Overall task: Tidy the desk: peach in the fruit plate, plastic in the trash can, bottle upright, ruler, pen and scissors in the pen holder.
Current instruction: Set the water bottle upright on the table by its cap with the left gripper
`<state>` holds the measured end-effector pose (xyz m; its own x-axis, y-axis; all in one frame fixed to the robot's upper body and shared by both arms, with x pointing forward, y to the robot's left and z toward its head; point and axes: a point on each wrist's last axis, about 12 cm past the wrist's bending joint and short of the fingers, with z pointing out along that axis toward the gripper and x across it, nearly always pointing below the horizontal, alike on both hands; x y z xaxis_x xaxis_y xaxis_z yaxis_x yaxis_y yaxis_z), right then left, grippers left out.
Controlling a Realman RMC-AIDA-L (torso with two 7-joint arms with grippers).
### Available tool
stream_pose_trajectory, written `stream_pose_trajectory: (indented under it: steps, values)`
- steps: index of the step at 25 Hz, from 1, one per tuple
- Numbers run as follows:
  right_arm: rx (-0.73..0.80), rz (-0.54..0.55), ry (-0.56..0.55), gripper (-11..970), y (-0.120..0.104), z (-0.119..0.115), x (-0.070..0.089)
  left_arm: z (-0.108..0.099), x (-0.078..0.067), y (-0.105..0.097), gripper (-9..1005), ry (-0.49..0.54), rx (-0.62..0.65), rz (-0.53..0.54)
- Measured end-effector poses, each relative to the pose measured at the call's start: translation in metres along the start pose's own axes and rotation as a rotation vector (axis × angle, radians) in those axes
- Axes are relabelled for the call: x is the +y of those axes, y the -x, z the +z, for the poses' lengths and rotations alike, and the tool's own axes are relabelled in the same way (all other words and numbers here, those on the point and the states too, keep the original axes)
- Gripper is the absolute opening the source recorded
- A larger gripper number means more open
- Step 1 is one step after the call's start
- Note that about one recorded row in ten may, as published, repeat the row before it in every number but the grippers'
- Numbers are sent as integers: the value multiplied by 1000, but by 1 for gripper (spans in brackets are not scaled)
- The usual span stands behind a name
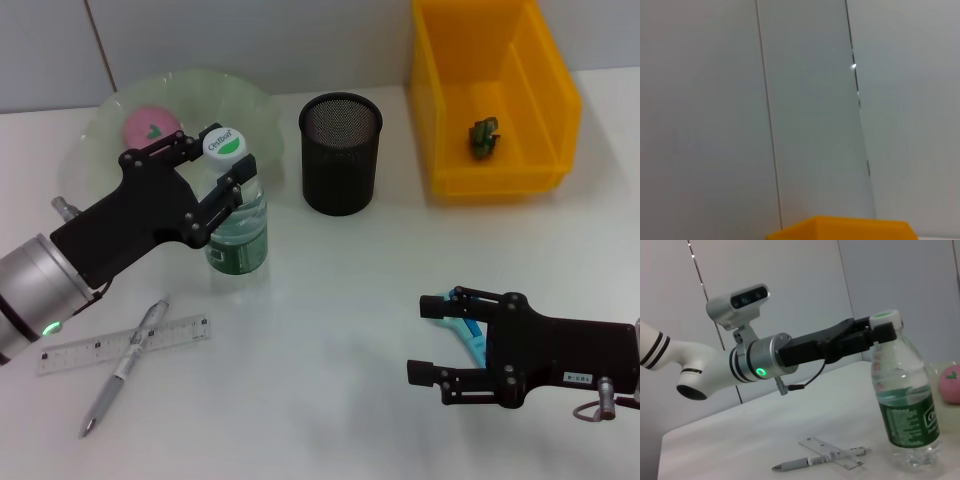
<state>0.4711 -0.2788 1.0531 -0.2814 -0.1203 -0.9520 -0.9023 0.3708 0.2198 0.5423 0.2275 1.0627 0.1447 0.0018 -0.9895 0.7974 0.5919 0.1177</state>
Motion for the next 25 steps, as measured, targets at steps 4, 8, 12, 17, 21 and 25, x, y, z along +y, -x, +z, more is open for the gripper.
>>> stream_pose_trajectory:
  steps: [4, 8, 12, 17, 21, 25]
  values:
    - [1, 2, 4, 825, 0, 1, 1, 2, 2, 0, 495, 17, 3, -4]
    - [4, -1, 10, 825, 0, 3, 1, 0, 4, 0, 497, 35, -4, -8]
    - [5, -9, 18, 825, 2, 6, -1, 0, 5, 0, 498, 42, 0, -5]
    - [13, -10, 24, 825, 3, 8, -1, 1, 6, -2, 501, 49, 21, -2]
    - [20, -8, 26, 825, 3, 9, -1, 2, 7, -3, 502, 53, 27, -11]
    - [21, -7, 26, 824, 3, 9, -1, 1, 7, -3, 504, 58, 27, -35]
